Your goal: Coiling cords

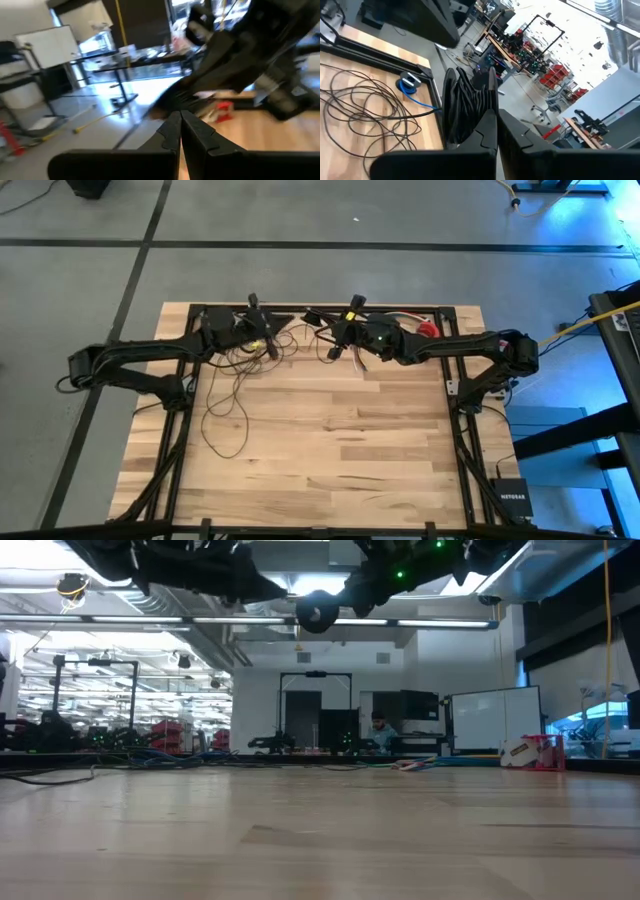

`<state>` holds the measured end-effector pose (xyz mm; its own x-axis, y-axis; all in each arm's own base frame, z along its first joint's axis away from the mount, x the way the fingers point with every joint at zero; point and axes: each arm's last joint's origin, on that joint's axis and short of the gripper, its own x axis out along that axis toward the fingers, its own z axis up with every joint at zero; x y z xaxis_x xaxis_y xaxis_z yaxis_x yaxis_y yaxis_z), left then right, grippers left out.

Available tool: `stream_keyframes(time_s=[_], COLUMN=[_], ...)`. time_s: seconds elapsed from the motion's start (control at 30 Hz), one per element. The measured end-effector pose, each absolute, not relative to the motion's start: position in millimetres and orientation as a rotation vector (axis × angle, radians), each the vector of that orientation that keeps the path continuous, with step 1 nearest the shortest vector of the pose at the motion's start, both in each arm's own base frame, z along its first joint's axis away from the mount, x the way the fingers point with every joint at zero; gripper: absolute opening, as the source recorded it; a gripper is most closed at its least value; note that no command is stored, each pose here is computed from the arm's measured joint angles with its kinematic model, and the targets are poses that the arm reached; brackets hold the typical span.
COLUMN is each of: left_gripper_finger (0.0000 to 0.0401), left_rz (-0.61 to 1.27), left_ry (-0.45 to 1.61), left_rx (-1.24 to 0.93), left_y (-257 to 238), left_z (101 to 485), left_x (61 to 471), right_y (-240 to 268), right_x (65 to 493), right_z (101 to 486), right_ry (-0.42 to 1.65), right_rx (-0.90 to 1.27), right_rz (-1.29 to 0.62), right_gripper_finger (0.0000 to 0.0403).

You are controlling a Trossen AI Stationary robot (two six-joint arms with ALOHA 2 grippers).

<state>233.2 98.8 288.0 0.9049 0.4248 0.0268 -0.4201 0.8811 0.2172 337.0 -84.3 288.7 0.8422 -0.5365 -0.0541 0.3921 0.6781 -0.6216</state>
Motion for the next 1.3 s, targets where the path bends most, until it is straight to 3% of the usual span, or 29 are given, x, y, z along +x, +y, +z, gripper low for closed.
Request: stream_keyframes(time_s=[0.2, 0.43, 0.87, 1.3], left_gripper_finger=[0.0005, 0.0010, 0.0167, 0.0176], left_rz=[0.388, 0.359, 0.216, 0.181], left_ry=[-0.025, 0.142, 0.247, 0.213], left_rx=[0.191, 0.235, -0.137, -0.211], left_y=[89.3, 86.2, 92.6, 108.1], left_z=[286.8, 272.8, 215.3, 193.6], left_x=[243.1, 242.3, 280.3, 325.0], right_y=[-87.7, -89.1, -88.8, -88.8], right_x=[346.7, 347.8, 348.0, 348.0], right_z=[276.7, 279.7, 280.6, 280.7], right_ry=[0.250, 0.272, 0.265, 0.266], right_rx=[-0.670, -0.669, -0.669, -0.670], right_rz=[-0.550, -0.600, -0.603, -0.602], right_gripper_finger=[0.0002, 0.0002, 0.0002, 0.0002])
